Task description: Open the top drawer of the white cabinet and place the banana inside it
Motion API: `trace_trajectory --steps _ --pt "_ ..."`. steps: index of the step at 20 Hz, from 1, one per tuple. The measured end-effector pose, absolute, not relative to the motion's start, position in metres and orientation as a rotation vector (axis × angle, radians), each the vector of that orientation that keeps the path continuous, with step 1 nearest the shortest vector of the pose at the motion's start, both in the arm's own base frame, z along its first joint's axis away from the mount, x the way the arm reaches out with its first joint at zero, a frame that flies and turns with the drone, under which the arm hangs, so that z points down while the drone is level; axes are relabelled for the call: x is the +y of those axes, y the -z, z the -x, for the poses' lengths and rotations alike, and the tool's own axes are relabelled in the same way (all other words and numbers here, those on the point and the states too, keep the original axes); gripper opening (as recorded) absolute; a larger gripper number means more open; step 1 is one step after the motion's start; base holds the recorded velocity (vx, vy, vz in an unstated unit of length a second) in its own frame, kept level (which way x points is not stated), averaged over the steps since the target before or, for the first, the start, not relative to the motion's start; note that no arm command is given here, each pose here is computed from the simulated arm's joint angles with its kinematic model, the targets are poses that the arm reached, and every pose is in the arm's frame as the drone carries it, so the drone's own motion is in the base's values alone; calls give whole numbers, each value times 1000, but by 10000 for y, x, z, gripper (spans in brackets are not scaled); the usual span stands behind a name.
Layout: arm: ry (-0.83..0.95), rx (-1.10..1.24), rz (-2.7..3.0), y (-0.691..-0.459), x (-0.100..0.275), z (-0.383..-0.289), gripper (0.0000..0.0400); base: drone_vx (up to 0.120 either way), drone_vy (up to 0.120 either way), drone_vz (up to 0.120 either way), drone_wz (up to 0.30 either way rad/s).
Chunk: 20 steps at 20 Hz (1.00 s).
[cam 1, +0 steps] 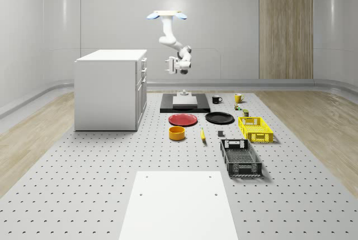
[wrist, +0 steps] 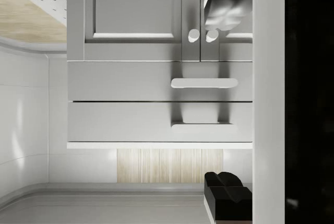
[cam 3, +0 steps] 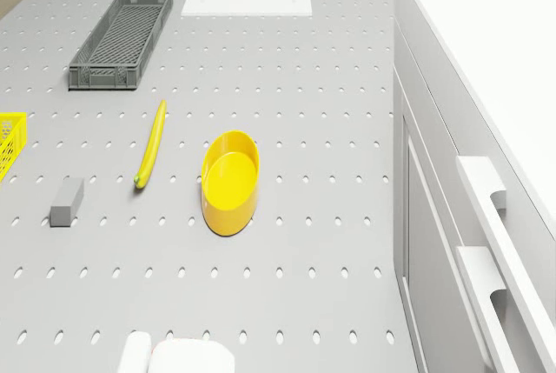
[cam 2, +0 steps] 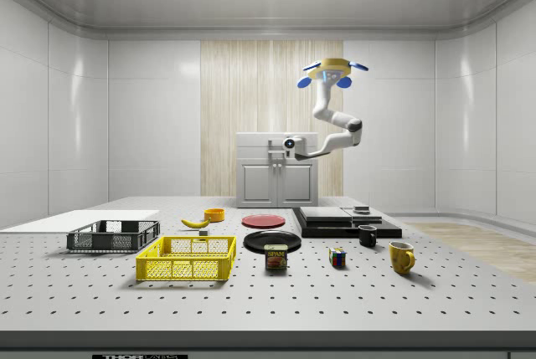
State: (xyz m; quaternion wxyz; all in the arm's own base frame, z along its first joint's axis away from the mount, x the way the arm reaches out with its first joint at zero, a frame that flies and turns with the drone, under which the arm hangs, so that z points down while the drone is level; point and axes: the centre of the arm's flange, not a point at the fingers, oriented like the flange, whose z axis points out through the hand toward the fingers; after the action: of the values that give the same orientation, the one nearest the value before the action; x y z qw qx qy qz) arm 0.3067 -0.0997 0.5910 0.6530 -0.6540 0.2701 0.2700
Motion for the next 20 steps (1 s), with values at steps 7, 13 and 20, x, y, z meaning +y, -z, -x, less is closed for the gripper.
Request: trace_trajectory --steps 7,13,20 --pt "-613 613 1484 -5910 -997 -3067 400 0 -11 120 0" --pt "-613 613 1484 -5910 -997 -3067 400 0 -120 13 0" --pt "-613 613 1484 -5910 -998 -3067 400 0 57 0 0"
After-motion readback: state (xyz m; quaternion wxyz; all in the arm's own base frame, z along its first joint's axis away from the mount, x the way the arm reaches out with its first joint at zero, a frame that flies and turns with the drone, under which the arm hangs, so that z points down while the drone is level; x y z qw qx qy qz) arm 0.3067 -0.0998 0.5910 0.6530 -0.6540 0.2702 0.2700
